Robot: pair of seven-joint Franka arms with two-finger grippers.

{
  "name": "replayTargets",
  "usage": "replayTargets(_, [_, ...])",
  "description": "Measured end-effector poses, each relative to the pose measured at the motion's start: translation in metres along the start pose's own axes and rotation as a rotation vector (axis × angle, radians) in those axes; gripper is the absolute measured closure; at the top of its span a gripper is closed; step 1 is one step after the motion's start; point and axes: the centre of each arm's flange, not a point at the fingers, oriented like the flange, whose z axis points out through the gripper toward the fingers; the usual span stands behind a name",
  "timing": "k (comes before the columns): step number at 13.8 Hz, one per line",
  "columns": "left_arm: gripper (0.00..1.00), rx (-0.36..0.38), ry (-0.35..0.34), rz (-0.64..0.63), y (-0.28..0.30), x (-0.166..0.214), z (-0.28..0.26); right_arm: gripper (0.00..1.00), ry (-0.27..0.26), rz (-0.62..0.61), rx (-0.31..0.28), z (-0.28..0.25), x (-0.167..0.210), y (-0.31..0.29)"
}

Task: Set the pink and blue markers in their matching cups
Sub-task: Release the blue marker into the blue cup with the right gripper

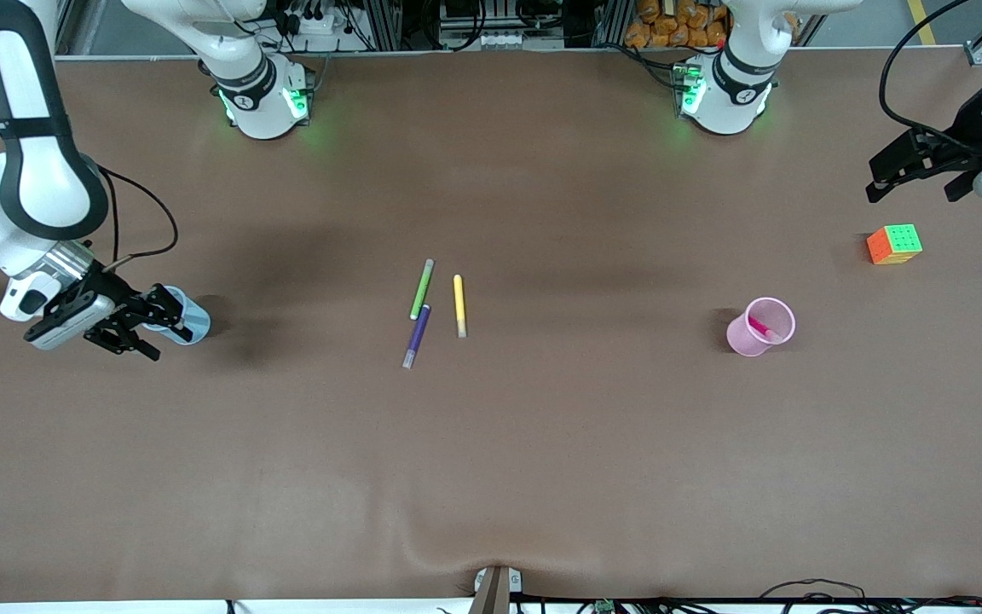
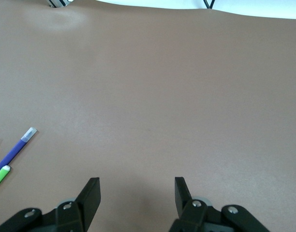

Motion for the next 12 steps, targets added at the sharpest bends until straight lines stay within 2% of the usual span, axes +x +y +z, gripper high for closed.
replayTargets(6, [0.00, 0.002, -0.009, -0.013, -0.009, 0.000, 0.004, 0.30, -0.101, 0.058, 0.015, -0.014, 0.024, -0.005])
replayTargets(9, [0.00, 0.002, -0.009, -0.013, -0.009, 0.000, 0.004, 0.28, -0.212, 0.125, 0.035, -0.039, 0.055, -0.016])
replayTargets(12, [0.00, 0.002, -0.009, -0.012, -0.008, 0.000, 0.004, 0.25, -0.338, 0.204, 0.012, -0.085, 0.090, -0.034])
